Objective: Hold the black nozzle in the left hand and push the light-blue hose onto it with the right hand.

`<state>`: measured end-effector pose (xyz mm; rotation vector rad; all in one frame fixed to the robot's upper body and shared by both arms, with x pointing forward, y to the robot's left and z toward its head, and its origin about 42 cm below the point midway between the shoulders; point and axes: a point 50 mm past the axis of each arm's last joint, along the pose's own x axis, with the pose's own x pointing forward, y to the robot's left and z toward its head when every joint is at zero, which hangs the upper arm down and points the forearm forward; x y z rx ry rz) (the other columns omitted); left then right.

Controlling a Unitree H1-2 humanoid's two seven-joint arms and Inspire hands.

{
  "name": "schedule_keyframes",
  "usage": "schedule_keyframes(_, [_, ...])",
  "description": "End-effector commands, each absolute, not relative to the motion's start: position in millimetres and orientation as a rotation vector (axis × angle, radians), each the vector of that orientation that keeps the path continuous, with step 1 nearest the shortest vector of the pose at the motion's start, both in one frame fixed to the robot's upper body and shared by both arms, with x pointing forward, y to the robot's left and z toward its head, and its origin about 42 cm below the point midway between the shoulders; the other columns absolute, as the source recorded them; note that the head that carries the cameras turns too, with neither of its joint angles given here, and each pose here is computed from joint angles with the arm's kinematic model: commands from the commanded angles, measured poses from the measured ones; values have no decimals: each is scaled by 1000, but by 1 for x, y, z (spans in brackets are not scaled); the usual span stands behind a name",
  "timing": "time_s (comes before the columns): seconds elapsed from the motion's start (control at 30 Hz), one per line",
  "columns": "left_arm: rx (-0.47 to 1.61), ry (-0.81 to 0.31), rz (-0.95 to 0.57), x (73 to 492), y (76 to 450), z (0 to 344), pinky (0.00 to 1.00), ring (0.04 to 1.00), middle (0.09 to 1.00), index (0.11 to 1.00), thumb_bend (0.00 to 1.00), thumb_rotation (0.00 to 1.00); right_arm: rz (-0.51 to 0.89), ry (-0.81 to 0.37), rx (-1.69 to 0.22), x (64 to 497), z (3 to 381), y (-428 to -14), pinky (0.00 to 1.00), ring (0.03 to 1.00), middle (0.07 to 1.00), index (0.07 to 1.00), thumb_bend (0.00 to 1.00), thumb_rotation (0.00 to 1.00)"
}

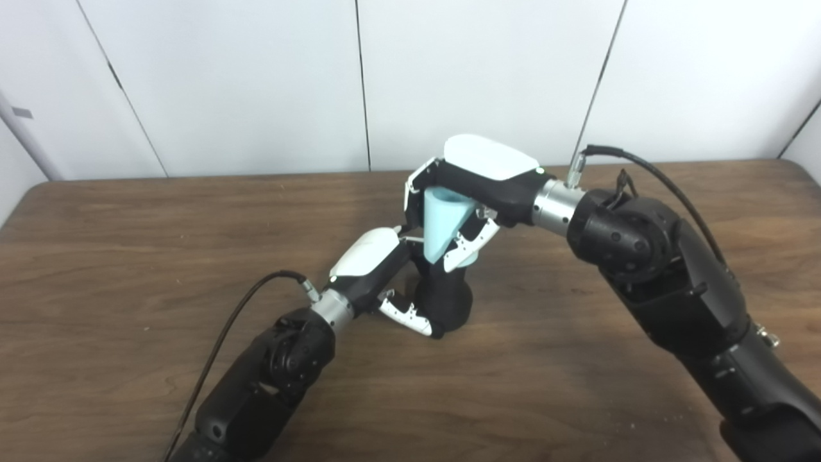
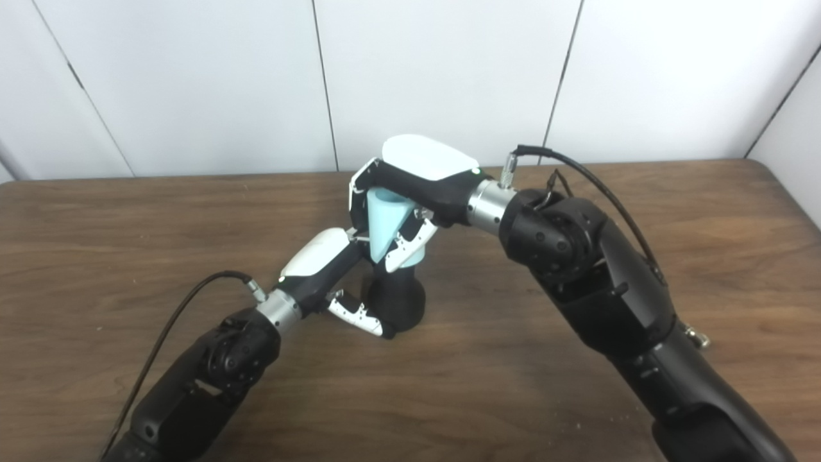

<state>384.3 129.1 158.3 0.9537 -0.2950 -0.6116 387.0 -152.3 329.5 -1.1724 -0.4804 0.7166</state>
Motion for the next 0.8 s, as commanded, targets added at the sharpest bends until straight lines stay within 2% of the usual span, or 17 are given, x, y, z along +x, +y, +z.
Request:
schedule_keyframes(0.0, [1033, -159, -685, 378, 138, 130, 1000, 605, 465, 495, 525, 0, 741, -495, -1220, 384, 340, -158, 424, 426, 497, 475, 504, 0])
schedule_keyframes(0.47, [1033, -156, -682, 379, 139, 131, 1000, 605, 468, 495, 525, 0, 731, -524, -1198, 378, 333, -162, 375, 441, 480, 495, 502, 0])
schedule_keyframes(0.77, [1018, -151, -676, 380, 140, 133, 1000, 605, 468, 495, 525, 0, 584, -847, -1265, 369, 293, -170, 371, 420, 478, 505, 502, 0])
